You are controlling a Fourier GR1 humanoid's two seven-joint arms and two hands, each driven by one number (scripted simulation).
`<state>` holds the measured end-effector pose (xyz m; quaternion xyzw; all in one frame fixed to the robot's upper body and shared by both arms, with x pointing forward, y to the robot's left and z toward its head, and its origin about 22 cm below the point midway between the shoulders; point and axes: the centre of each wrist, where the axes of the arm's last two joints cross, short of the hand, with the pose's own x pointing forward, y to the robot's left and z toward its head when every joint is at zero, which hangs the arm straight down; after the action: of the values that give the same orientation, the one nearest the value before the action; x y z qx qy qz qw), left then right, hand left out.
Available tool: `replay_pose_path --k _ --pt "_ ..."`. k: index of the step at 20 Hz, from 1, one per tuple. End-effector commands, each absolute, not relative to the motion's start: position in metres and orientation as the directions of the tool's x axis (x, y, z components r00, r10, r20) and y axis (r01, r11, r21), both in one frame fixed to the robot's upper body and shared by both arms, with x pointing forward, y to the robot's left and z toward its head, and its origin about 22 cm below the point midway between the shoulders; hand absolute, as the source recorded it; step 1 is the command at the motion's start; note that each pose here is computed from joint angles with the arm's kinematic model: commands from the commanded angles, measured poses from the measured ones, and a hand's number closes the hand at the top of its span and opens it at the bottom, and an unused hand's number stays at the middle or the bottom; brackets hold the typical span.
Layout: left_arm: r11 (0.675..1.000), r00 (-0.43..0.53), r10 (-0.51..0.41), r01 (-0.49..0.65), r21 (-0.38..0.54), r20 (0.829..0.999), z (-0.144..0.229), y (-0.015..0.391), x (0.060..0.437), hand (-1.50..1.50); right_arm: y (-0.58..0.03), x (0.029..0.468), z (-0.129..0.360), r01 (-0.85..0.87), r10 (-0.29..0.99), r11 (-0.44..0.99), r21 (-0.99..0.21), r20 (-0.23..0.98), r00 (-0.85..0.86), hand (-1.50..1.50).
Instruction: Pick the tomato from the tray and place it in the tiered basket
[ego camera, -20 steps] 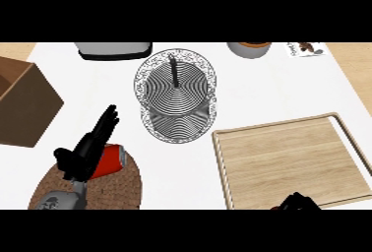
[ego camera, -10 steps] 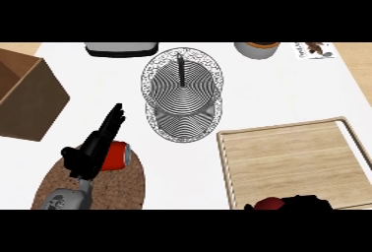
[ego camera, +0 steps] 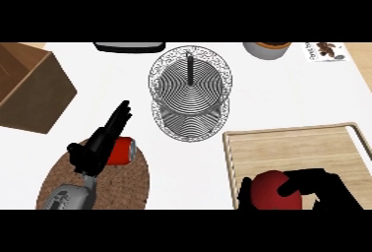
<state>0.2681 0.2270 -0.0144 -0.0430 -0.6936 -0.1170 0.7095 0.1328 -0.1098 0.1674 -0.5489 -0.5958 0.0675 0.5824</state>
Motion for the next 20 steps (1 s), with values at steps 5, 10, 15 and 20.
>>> replay_pose_path --k 5,10,15,20 --pt "0.958 -0.006 -0.109 0.266 0.106 0.994 -0.016 0.219 0.272 0.00 -0.109 0.185 0.193 0.583 0.583 0.420 -0.696 0.699 0.414 1.50" --pt "0.958 -0.001 -0.093 0.271 0.090 0.996 -0.014 0.216 0.276 0.00 -0.101 0.233 0.203 0.535 0.579 0.439 -0.722 0.682 0.445 1.50" --pt "0.958 -0.013 -0.114 0.264 0.113 0.993 -0.017 0.226 0.277 0.00 -0.093 0.287 0.223 0.479 0.576 0.474 -0.739 0.671 0.466 1.50" --pt "0.954 -0.002 -0.101 0.285 0.098 0.995 -0.012 0.209 0.279 0.00 -0.086 0.344 0.228 0.453 0.556 0.502 -0.737 0.676 0.484 1.50"
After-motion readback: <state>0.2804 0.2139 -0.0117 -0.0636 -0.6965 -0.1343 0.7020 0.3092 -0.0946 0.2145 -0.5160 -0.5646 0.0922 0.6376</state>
